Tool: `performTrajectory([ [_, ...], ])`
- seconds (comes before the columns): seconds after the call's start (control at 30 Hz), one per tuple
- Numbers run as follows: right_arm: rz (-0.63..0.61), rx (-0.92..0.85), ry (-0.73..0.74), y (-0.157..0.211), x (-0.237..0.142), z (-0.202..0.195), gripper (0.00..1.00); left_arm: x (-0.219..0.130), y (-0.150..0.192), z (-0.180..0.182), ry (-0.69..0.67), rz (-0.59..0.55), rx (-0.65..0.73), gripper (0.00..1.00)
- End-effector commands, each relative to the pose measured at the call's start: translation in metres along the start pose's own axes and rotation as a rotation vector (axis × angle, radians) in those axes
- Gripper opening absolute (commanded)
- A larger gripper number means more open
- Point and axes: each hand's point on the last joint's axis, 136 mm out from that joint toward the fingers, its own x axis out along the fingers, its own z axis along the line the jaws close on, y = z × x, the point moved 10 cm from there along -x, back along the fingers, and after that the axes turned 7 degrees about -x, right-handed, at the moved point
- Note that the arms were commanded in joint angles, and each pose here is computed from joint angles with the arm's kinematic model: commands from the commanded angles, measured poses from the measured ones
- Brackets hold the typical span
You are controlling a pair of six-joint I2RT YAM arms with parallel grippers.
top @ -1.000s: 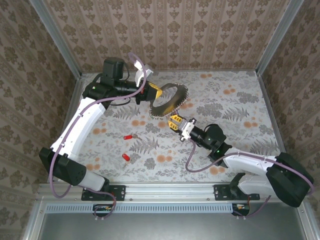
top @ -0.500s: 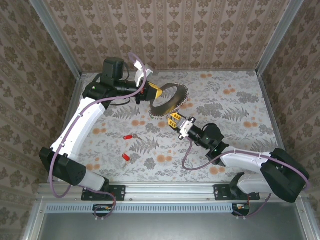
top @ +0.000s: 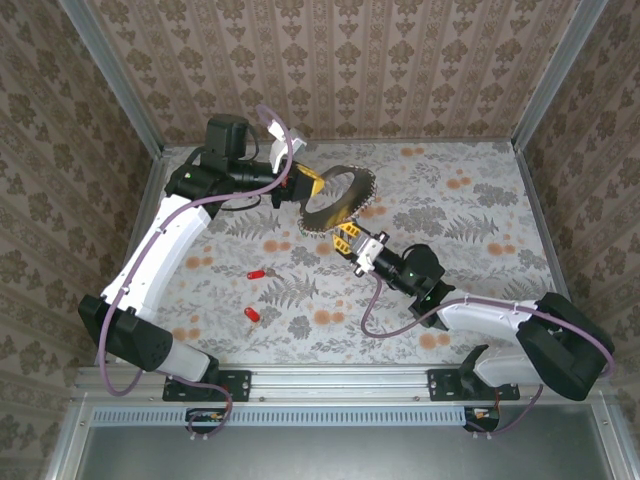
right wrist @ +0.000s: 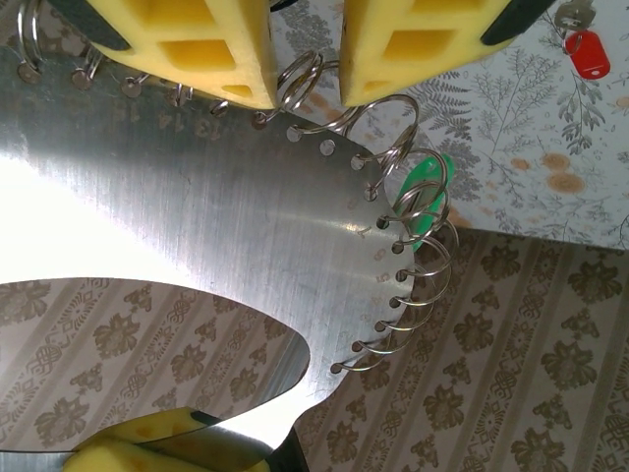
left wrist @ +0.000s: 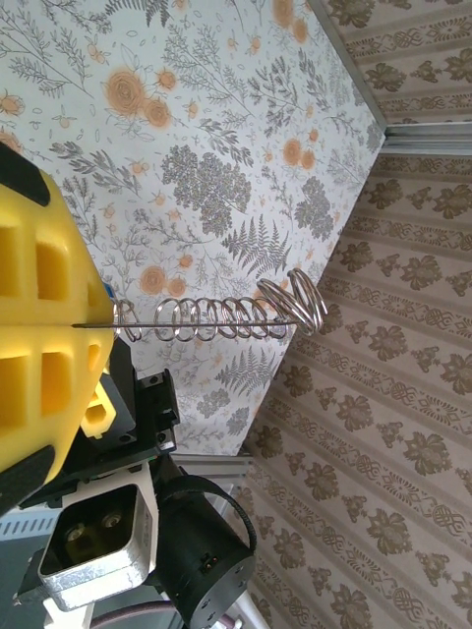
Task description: Put the keys on the keyring
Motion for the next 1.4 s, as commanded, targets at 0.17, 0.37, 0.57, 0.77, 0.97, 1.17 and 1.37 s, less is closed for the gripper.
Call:
performTrajectory([
  [0.17, -0.014, -0.002, 0.067, -0.005, 0.005, -0.007, 0.24, -0.004, -0.009, -0.01, 0.023, -0.023, 0.047, 0.0],
  [0.37, 0.016, -0.007, 0.092, 0.0, 0.003, -0.006, 0.22, -0.005, -0.01, -0.012, 0.021, -0.03, 0.052, 0.0],
  [0.57, 0.018, -0.002, 0.098, 0.001, 0.004, -0.006, 0.22, -0.005, -0.01, -0.012, 0.023, -0.032, 0.051, 0.0],
  [0.77, 0.009, 0.008, 0.117, 0.002, 0.008, -0.007, 0.21, -0.004, -0.011, -0.012, 0.027, -0.033, 0.051, 0.0],
  [0.97, 0.013, 0.008, 0.137, 0.003, 0.009, -0.007, 0.17, -0.004, -0.011, -0.012, 0.026, -0.033, 0.049, 0.0],
  [1.17, 0.021, 0.014, 0.149, 0.004, 0.01, -0.008, 0.12, -0.003, -0.01, -0.011, 0.029, -0.034, 0.043, 0.0],
  [1.37, 0.037, 0.041, 0.17, 0.006, 0.009, -0.01, 0.02, -0.001, -0.01, -0.006, 0.015, -0.062, 0.025, 0.0],
])
